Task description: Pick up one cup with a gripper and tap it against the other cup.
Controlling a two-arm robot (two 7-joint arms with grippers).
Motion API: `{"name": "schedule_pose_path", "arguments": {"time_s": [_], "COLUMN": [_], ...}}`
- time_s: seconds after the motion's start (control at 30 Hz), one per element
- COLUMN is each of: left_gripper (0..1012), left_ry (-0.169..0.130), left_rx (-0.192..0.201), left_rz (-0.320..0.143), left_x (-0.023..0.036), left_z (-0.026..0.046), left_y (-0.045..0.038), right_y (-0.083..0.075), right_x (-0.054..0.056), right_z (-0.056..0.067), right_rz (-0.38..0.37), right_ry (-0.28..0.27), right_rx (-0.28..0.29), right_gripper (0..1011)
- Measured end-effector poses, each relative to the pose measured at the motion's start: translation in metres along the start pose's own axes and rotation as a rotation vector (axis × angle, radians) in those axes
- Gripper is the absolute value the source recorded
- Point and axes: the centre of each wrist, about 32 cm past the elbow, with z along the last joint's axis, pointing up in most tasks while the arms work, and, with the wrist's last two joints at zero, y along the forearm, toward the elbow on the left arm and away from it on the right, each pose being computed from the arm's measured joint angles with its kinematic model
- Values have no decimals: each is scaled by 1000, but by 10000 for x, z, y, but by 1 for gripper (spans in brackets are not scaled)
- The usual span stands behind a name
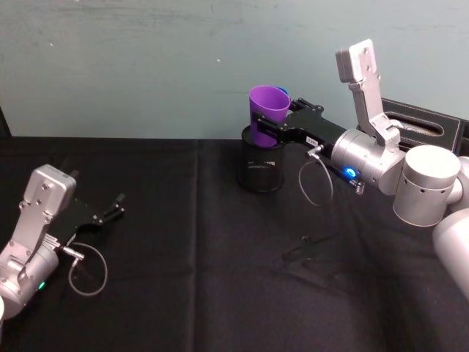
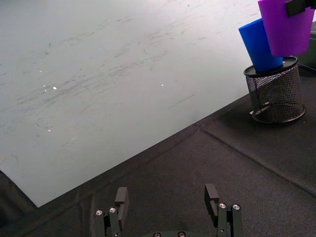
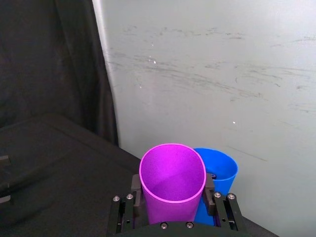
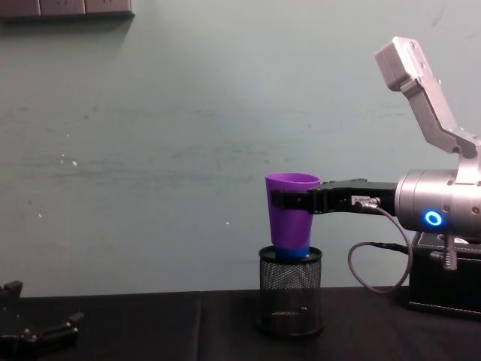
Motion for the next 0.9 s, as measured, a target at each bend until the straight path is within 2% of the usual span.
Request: {"name": "schedule_pose_path", "arguments": {"time_s": [0.9], "left_gripper": [1011], "left_ry": [0], "left_rx": [0], "left_rz": [0], "left_x": [0], "left_z": [0], "left_y": [0], "right_y": [0], "right_x": [0], "right_z": [0], "right_rz": [0], "right_ry": [0], "right_rx": [0], "right_gripper": [718]}}
